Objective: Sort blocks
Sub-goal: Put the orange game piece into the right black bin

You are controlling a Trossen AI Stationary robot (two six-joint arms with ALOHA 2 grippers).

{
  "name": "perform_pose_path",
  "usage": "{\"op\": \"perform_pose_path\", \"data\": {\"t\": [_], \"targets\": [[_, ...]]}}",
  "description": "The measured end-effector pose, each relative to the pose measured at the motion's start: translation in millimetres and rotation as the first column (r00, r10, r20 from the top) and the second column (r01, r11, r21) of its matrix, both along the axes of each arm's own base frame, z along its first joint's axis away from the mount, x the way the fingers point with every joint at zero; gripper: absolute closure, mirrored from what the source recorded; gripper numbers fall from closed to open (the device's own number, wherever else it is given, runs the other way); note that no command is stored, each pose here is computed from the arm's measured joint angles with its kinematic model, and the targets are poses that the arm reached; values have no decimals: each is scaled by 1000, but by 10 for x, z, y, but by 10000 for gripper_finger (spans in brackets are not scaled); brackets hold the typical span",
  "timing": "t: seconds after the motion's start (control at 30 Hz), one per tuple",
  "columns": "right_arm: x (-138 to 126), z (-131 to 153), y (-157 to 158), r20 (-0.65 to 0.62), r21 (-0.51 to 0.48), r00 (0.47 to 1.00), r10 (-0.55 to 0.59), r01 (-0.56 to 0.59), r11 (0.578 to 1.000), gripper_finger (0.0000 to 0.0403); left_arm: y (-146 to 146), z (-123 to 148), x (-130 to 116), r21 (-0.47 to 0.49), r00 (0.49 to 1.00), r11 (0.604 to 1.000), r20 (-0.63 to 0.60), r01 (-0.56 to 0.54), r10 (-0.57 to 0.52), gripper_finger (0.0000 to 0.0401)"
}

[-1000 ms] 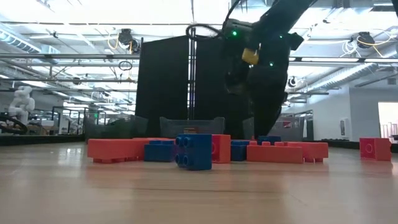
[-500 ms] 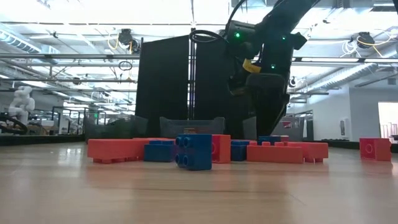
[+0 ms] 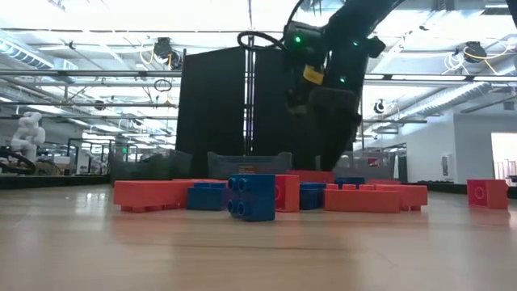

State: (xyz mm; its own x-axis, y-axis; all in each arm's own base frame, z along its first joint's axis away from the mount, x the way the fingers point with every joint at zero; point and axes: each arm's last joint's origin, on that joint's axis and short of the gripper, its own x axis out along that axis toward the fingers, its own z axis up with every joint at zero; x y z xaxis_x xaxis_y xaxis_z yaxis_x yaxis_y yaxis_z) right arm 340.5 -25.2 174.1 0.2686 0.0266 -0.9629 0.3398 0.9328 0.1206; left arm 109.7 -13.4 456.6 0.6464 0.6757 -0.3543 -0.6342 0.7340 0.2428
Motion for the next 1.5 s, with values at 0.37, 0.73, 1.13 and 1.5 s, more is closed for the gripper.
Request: {"op": "perform_pose_path", "data": {"t": [0.37,0.73,1.13,1.5], "targets": [[201,615,-227,119,-179,990,78,-56,982,403,1,-2,-2,2,1000,1000,-4,0,0,401],[-34,1107,-1375,180,-319,972,-149,201,926,403,-1,-7,-2,-6,1000,1000,-11,11,-11,401],[-988,933,-1728,-107,-323,930,-352,302,897,403,1,-21,-13,-4,999,1000,-33,16,-16,401],[-1102,470,-1728,-62,-212,938,-341,322,923,396,1,-21,-13,-5,999,1000,-32,16,-16,401]]}}
